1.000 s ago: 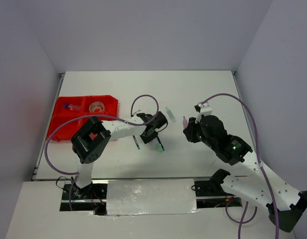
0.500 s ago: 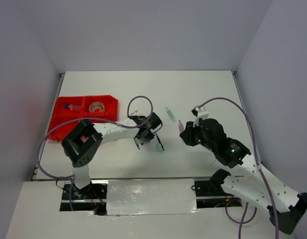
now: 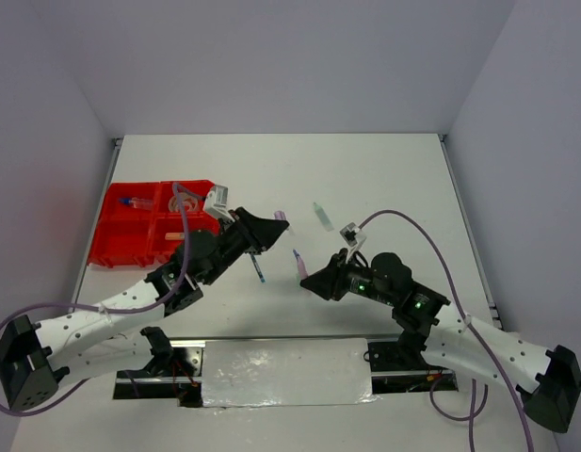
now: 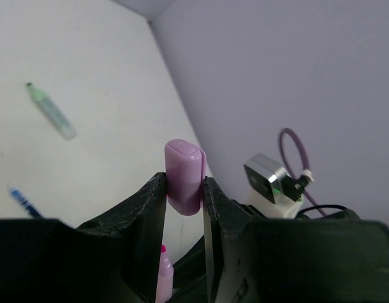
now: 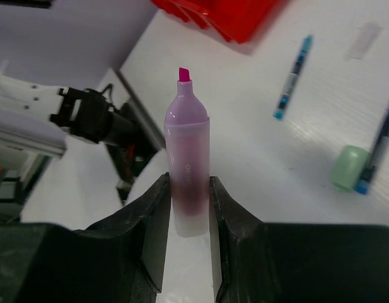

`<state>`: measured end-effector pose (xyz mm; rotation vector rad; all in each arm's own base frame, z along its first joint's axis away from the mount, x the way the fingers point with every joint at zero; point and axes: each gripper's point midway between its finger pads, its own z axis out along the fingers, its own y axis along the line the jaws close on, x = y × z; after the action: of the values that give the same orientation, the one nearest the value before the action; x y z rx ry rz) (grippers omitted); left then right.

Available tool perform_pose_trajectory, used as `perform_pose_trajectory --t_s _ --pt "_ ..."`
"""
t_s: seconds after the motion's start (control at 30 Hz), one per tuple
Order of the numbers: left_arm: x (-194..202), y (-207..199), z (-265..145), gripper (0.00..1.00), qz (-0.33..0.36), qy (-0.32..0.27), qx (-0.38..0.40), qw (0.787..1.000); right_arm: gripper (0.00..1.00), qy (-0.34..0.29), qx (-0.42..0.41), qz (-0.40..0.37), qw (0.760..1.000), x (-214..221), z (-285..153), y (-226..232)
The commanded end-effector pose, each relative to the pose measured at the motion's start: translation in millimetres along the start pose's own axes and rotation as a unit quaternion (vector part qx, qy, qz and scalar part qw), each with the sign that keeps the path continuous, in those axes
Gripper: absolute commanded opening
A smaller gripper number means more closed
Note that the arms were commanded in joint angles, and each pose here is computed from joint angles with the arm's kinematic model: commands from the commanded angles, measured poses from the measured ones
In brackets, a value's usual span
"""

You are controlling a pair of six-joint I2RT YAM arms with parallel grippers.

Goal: Sort the stationery into containers
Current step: Close the pen cap on the pen.

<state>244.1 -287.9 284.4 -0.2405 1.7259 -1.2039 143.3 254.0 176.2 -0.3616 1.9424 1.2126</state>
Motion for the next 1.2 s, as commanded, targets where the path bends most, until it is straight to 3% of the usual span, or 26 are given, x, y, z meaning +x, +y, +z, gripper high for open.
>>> perform_pose_trajectory --t_s 0.0,0.1,0.3,0.63,1.17 --pt "-24 -58 -17 0.0 0.046 -0.054 0.154 0.985 0.0 -0.064 -0.111 0.024 0.991 -44 2 68" --pt "-17 -74 -31 0.0 0.058 -0.039 0.211 0.975 0.0 -0.081 -0.153 0.037 0.984 -52 -2 95" --pt "-13 -94 -43 0.0 0.065 -0.024 0.262 0.963 0.0 -0.106 -0.134 0.049 0.984 -64 -3 104" --pt "-18 -73 -46 0.0 0.067 -0.039 0.205 0.976 0.0 -0.118 -0.062 0.01 0.991 -73 0 99" --pt "-19 -66 -41 0.0 0.07 -0.03 0.158 0.985 0.0 -0.116 -0.026 -0.022 0.993 -81 8 96"
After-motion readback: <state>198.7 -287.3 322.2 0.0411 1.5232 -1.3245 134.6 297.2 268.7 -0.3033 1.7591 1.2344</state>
